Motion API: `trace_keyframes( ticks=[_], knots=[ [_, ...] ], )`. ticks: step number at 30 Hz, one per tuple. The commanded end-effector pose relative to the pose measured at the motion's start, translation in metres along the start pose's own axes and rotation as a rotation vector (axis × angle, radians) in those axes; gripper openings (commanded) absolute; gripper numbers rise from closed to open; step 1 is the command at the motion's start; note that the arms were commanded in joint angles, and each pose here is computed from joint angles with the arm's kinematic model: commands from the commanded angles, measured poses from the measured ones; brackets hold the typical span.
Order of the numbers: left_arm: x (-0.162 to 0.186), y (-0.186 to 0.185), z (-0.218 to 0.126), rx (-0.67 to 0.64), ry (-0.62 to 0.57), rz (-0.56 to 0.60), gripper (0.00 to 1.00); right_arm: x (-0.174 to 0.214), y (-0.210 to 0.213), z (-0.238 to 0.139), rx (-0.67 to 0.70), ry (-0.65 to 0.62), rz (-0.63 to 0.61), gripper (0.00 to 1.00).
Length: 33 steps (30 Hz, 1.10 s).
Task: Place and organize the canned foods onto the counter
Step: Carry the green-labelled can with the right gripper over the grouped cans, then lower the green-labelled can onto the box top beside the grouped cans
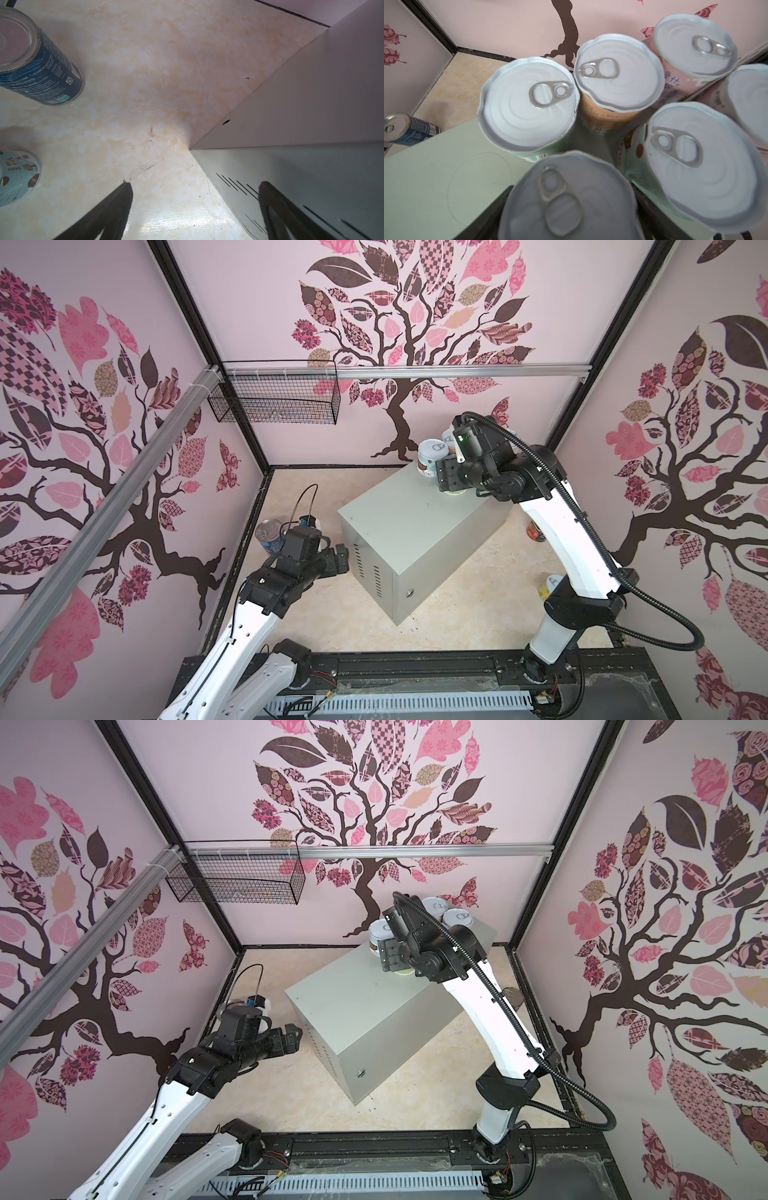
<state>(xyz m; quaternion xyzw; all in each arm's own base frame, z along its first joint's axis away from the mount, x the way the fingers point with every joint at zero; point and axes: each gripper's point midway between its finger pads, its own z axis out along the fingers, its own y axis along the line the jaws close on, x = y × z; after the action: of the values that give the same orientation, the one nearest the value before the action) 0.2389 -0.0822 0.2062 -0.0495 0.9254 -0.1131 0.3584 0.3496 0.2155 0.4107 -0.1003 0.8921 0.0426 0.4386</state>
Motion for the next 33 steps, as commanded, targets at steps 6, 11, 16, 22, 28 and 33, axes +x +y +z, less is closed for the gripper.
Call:
trace_keyframes(
  ticks=[6,11,16,22,28,33],
  knots=[
    [0.004,0.001,0.005,-0.003,0.002,0.009,0.98,-0.011,0.004,-0.008,-0.020,-0.042,-0.002,0.97],
    [0.004,0.001,0.005,-0.004,0.000,0.010,0.98,-0.014,0.002,-0.022,-0.046,-0.063,0.009,0.97],
    [0.003,0.001,0.005,-0.003,-0.003,0.007,0.98,-0.014,-0.006,-0.037,-0.046,-0.083,0.007,0.97],
    [0.003,0.001,0.005,0.007,-0.010,0.006,0.98,-0.012,-0.011,-0.054,-0.069,-0.103,0.015,0.98],
    [0.002,0.000,0.003,0.012,-0.021,0.004,0.98,-0.012,-0.013,-0.071,-0.107,-0.120,0.038,0.92],
    [0.002,0.002,0.004,0.006,-0.022,0.001,0.98,-0.008,-0.015,-0.075,-0.103,-0.109,0.062,0.78]
  ],
)
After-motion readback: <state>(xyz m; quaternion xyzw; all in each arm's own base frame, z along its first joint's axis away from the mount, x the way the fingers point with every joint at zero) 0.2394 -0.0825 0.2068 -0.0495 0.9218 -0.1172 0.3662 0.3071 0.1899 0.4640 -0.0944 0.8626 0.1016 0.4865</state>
